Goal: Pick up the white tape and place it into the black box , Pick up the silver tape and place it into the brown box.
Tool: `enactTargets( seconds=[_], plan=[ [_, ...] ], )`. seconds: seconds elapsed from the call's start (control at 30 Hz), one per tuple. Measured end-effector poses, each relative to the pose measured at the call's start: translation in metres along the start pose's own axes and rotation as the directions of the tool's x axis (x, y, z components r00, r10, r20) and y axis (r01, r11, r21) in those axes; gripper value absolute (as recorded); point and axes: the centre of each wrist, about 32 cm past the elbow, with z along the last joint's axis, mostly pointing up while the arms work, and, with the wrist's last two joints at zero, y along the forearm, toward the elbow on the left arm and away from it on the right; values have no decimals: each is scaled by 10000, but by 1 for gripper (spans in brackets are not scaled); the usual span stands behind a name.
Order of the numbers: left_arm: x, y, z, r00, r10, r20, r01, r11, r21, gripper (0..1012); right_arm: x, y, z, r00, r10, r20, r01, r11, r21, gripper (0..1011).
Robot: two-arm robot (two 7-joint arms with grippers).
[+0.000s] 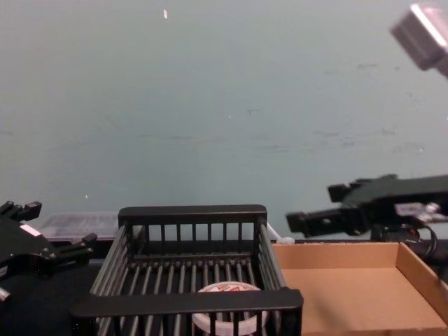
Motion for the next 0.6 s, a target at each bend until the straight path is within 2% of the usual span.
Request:
enactTargets(
  seconds=[0.23,0.3,0.4,0.6],
  plan=[
    [0,0,0,10000,-1,0,1,10000,-1,1001,-67,-348,-150,9995,324,-23,-325,9979,-555,1002],
    [0,0,0,10000,1,0,-1,10000,-1,1001,-77,-381,-167,9993,364,-22,-365,9973,-631,1002],
    [0,0,0,10000,0,0,0,10000,0,1001,-140,-508,-258,9981,598,-140,-608,9935,-966,1003],
    [0,0,0,10000,1,0,-1,10000,0,1001,-220,-624,-369,9951,914,-370,-956,9864,-1340,1003]
  ],
)
